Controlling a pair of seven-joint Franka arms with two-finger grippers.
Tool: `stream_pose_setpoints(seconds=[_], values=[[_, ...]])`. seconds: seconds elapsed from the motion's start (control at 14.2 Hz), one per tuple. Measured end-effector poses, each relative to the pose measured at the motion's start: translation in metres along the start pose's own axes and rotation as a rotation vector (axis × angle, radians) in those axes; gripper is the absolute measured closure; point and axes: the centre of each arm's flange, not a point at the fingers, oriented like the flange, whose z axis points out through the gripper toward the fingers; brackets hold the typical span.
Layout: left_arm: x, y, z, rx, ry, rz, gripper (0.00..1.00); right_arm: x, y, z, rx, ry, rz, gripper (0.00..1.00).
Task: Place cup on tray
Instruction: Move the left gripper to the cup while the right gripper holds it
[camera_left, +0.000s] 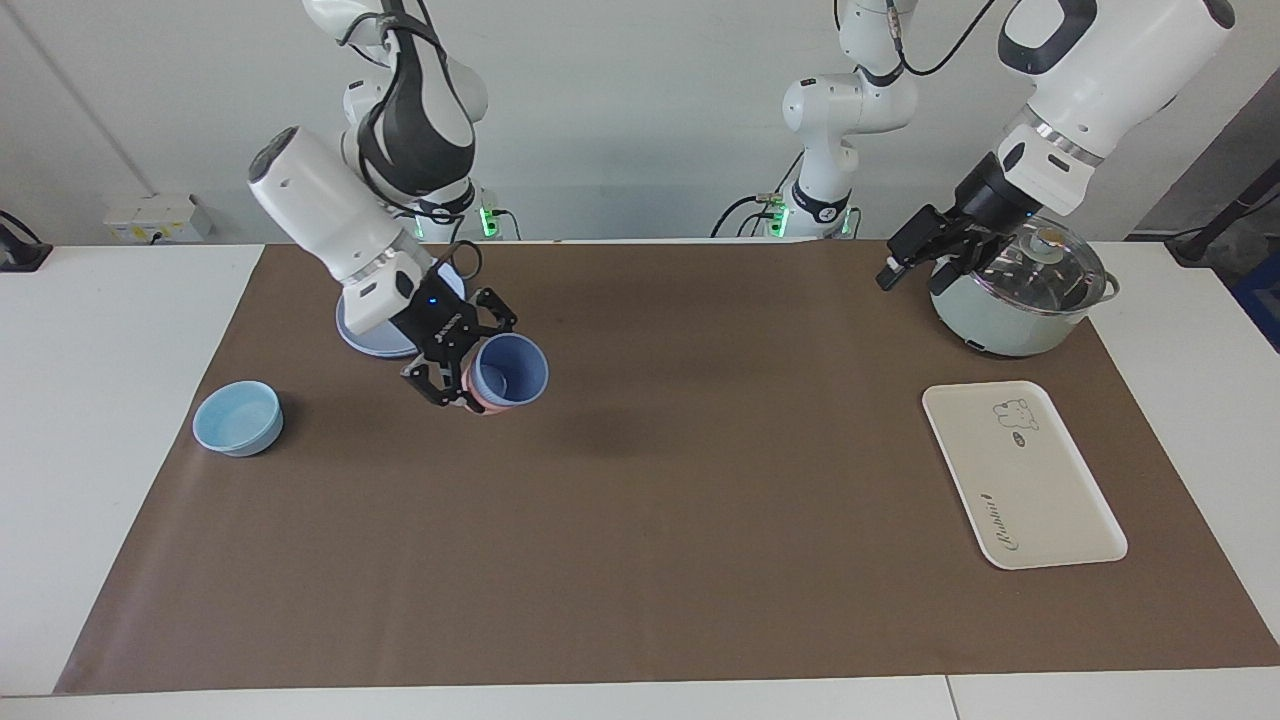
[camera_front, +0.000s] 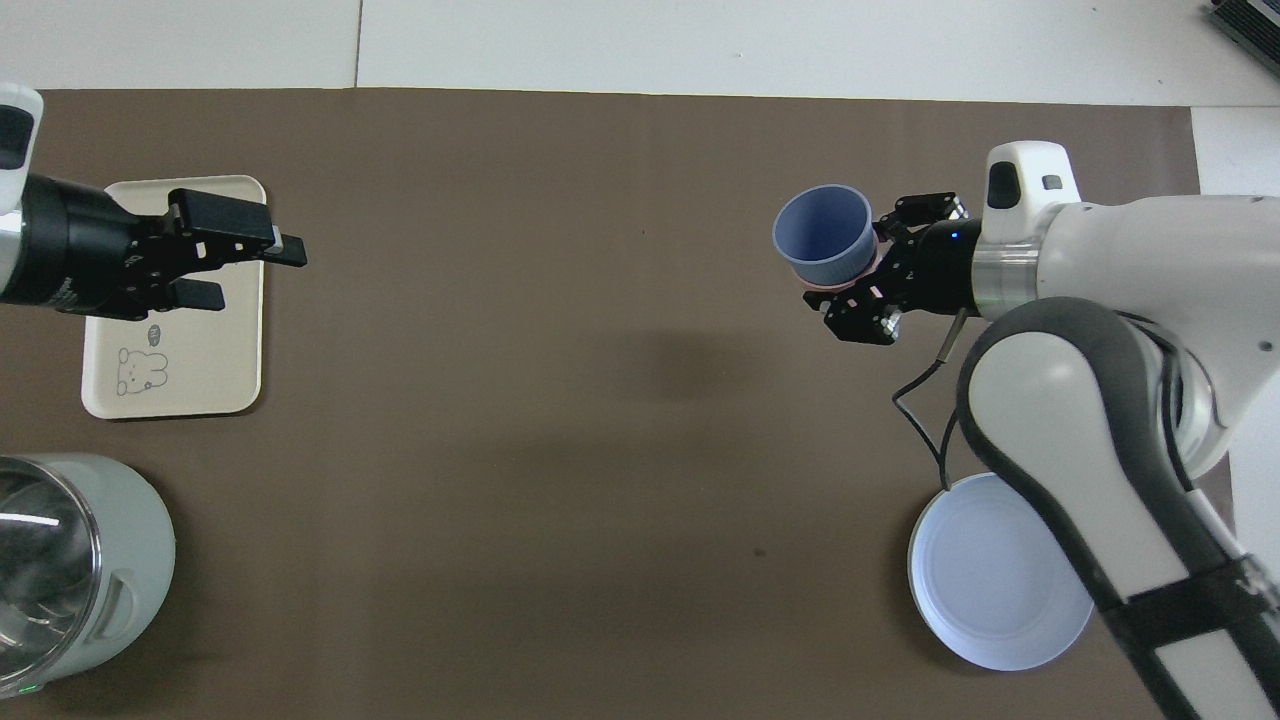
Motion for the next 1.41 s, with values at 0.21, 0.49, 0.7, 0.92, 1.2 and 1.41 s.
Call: stream_pose_setpoints(seconds=[0.21, 0.49, 0.7, 0.92, 1.2, 1.41], values=[[-0.005, 0.035, 0.025, -0.144, 0.005, -0.076, 0.00, 0.039, -0.051, 0.016, -0.038, -0.094, -0.020, 0.15], [-0.009, 0.080, 0.095, -0.248, 0.006, -0.134, 0.02, 0.071, -0.093, 0.016, -0.072, -0.190, -0.061, 0.15], [-0.012, 0.102, 0.148, -0.270, 0.013, -0.139, 0.04, 0.081, -0.106, 0.010, -0.076, -0.260, -0.120, 0.15], [-0.029, 0.125, 0.183, -0.274, -0.008, -0.122, 0.15, 0.087, -0.117, 0.009, -0.100, -0.303, -0.153, 0.15], [-0.045, 0.137, 0.192, -0.271, -0.060, -0.105, 0.22, 0.091, -0.128, 0.014, -0.116, -0.317, -0.153, 0.15], [-0.053, 0.136, 0.193, -0.246, -0.124, -0.075, 0.22, 0.090, -0.126, 0.014, -0.117, -0.319, -0.150, 0.15]])
